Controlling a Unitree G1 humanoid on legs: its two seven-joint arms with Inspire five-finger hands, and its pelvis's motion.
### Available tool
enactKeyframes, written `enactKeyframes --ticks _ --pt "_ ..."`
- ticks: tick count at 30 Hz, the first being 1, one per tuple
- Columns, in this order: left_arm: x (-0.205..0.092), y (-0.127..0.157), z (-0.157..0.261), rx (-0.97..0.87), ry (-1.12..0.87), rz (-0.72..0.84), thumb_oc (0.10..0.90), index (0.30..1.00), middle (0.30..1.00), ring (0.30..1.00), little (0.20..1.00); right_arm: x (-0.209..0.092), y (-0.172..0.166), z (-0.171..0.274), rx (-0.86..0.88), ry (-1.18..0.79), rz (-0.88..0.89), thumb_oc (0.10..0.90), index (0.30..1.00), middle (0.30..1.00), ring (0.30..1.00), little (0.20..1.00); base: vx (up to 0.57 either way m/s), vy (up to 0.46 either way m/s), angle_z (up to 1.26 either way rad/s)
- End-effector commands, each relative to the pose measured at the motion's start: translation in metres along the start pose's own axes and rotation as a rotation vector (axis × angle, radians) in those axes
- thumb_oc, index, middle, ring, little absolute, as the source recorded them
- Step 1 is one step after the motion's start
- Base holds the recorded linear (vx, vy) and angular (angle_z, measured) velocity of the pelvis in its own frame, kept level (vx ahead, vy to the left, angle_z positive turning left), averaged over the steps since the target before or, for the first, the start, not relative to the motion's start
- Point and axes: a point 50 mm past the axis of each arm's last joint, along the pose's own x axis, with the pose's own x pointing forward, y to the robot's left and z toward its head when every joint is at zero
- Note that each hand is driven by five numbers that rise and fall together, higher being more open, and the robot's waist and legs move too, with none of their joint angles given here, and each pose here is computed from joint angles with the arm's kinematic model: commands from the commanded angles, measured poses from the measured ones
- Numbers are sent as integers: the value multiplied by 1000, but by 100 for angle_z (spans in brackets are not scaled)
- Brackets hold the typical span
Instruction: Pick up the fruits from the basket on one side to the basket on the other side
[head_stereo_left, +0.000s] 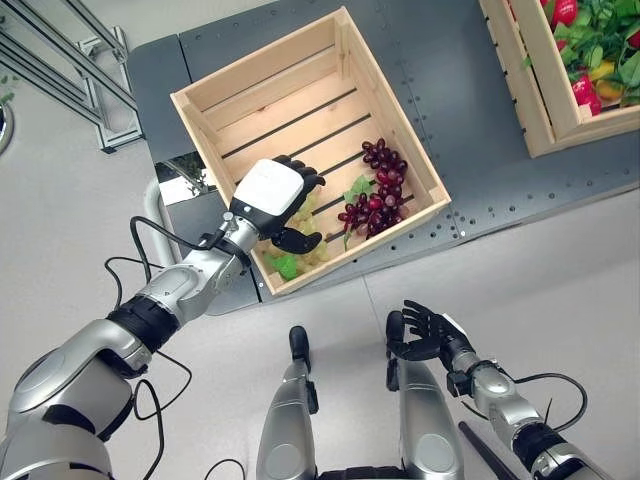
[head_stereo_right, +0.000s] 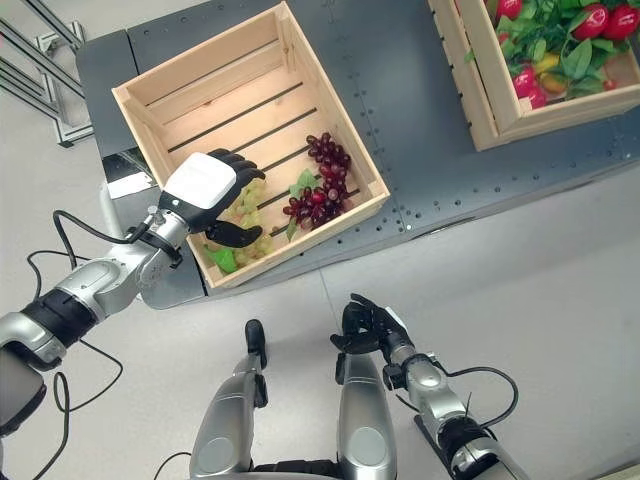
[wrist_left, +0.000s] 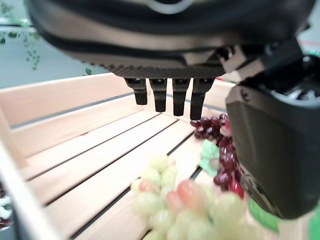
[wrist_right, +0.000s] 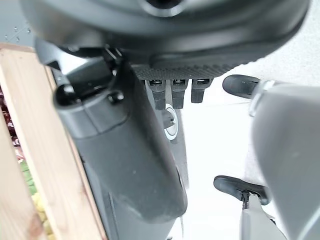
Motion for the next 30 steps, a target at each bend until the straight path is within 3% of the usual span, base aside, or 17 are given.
enactKeyframes --ticks 1,8,17,30 --pt "12 71 -22 128 30 224 800 900 900 900 900 -15 -1 -4 24 -34 32 800 900 900 900 900 0 0 0" --pt "3 105 -31 268 49 281 800 900 900 900 900 -18 -5 -6 35 -36 11 800 900 900 900 900 -1 -2 1" --pt "0 130 -35 594 40 295 800 900 900 900 900 -14 0 -4 54 -41 4 800 900 900 900 900 3 -31 4" --pt "24 118 -30 691 10 205 800 900 900 900 900 -7 9 1 61 -52 34 800 900 900 900 900 2 -7 1"
